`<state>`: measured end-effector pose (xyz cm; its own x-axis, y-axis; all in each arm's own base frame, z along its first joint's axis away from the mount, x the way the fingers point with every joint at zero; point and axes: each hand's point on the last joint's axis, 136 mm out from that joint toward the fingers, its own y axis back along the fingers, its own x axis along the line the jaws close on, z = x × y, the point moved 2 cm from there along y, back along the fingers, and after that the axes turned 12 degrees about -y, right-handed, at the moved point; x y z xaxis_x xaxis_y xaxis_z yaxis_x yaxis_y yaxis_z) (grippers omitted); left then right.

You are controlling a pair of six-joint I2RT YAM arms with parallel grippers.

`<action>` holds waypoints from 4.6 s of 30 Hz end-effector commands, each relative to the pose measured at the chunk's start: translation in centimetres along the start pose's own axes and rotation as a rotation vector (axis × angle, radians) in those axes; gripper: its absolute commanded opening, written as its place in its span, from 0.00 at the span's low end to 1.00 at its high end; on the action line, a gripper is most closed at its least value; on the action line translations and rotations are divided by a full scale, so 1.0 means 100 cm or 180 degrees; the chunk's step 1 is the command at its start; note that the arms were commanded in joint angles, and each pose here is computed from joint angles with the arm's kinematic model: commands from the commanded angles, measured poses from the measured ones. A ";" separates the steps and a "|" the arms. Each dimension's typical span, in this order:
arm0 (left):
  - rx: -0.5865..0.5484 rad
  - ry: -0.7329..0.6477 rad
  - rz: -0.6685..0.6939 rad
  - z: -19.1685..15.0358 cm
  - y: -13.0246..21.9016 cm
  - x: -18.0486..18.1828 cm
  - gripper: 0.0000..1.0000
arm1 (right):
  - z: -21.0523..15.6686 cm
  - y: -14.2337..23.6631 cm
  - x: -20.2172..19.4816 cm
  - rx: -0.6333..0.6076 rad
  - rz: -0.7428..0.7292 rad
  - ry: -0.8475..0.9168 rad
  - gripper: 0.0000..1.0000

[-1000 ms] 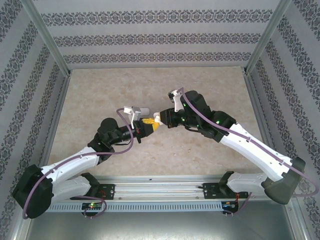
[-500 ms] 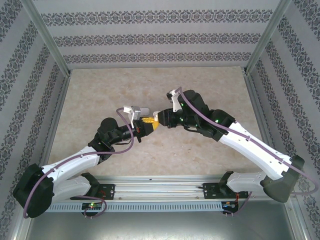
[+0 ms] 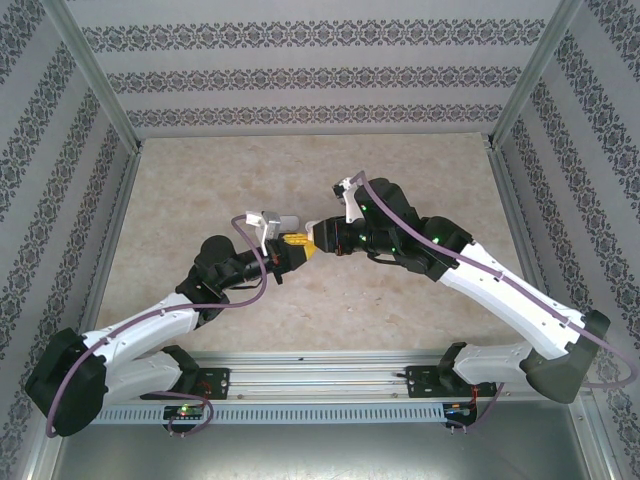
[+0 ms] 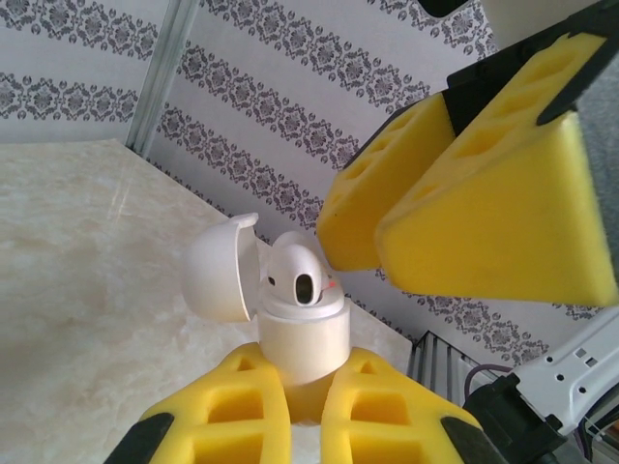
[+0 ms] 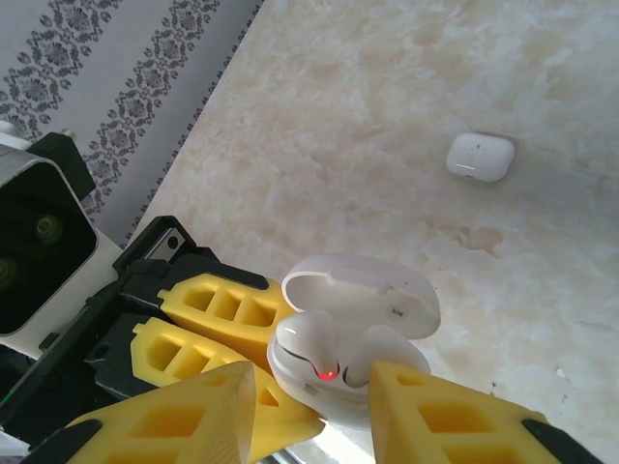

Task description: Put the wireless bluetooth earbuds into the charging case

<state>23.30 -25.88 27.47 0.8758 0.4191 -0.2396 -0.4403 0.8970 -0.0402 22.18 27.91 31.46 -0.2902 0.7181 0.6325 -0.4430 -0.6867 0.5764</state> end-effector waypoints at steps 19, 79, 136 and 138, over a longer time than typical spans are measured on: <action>-0.0156 -0.0262 -0.0072 0.018 0.015 -0.017 0.00 | 0.029 0.041 -0.008 -0.0384 0.0006 -0.0551 0.42; 0.0056 0.0549 -0.0384 0.018 0.007 0.002 0.00 | 0.022 -0.018 -0.008 0.0438 0.0260 -0.0602 0.27; 0.1679 0.2358 0.1550 -0.121 0.083 0.232 0.00 | 0.026 0.062 -0.226 -0.1002 -0.1211 -0.1029 0.69; 0.1758 0.2393 0.1486 -0.129 0.076 0.238 0.00 | 0.028 0.062 -0.231 -0.1016 -0.1235 -0.0991 0.72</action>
<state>38.11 -10.16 9.38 0.1746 0.7342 -0.6560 -0.4429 0.6536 0.6137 27.78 6.68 21.54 0.2470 0.7937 0.5559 -0.6948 -0.2548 0.6725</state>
